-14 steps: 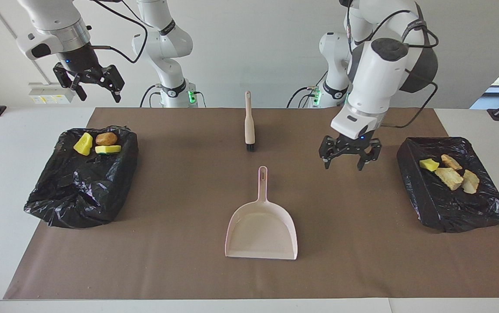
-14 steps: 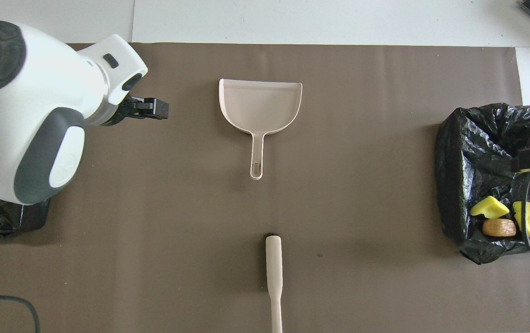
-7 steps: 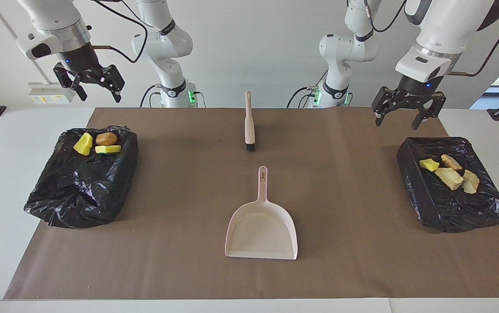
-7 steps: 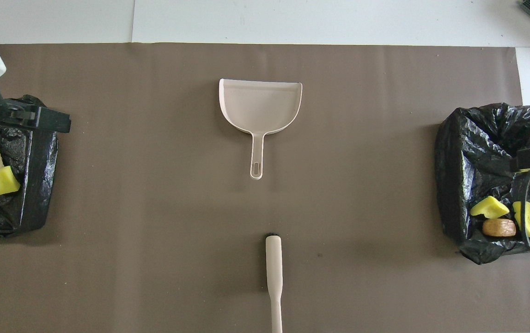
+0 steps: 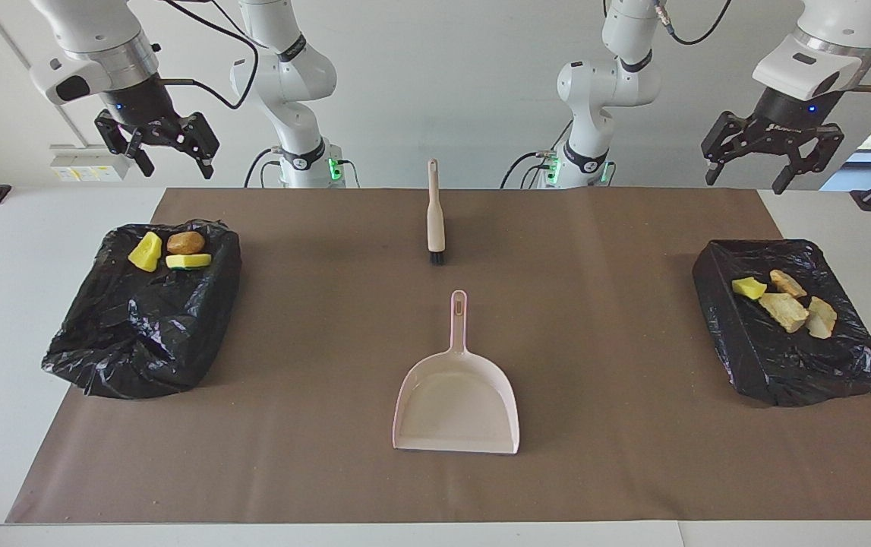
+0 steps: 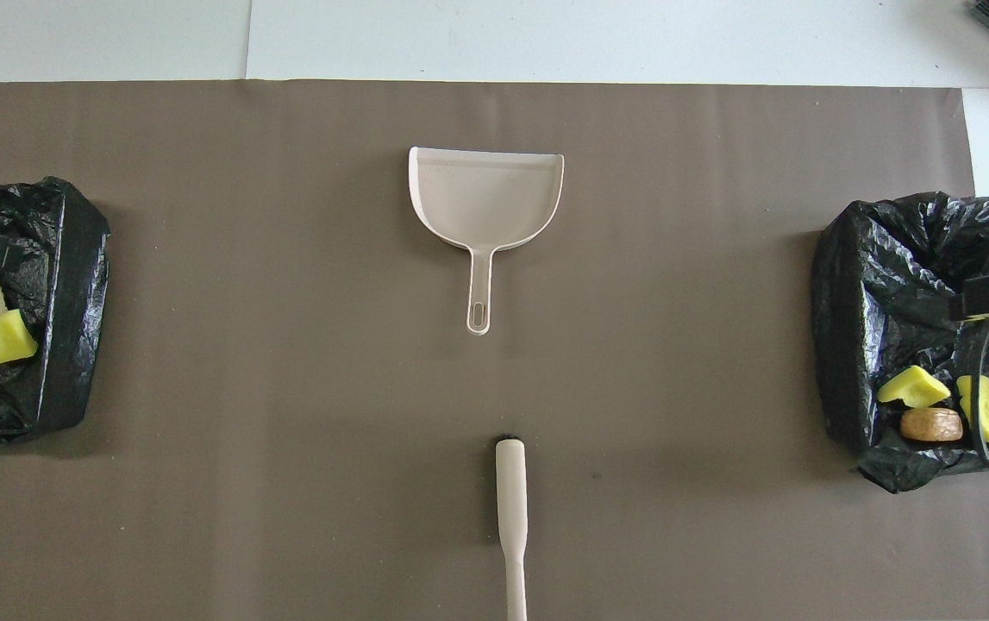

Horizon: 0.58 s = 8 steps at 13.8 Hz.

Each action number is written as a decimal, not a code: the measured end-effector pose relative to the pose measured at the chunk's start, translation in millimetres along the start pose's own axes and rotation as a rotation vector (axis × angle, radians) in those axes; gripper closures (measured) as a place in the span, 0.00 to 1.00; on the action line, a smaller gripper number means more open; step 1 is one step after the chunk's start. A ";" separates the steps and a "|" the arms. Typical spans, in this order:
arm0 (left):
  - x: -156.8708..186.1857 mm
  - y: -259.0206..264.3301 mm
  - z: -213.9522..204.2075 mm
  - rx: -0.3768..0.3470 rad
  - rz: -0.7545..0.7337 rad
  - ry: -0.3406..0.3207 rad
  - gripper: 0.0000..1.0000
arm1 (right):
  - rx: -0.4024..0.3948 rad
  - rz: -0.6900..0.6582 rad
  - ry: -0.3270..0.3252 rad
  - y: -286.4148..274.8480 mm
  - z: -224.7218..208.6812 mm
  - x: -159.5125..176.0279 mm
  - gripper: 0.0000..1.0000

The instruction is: Sweep and dump trash in bin

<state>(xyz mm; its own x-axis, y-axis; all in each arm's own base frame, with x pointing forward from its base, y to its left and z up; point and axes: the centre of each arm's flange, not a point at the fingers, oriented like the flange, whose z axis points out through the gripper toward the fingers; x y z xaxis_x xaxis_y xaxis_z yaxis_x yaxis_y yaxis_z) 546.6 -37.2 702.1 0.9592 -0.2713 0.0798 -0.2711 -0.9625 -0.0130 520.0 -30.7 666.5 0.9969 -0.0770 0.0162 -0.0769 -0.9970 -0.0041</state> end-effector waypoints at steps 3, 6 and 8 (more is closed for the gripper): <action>-6.7 2.7 1.8 -0.006 -0.007 -0.025 0.00 | 0.000 -0.004 0.000 -2.1 0.0 0.0 0.00; -14.5 1.5 4.5 -0.013 -0.023 -0.064 0.00 | 0.000 -0.005 0.000 -2.6 0.0 -0.1 0.00; -18.0 0.0 4.8 -0.014 -0.038 -0.072 0.00 | 0.000 -0.005 0.000 -2.6 0.0 -0.1 0.00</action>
<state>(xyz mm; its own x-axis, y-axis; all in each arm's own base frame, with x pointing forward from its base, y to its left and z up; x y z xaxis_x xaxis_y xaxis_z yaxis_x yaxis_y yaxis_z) 529.7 -32.4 695.9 0.9720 -0.2347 0.0086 -0.2348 -0.9720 0.0031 520.2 -28.1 666.6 0.9973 -0.0720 0.0163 -0.0720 -0.9974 -0.0040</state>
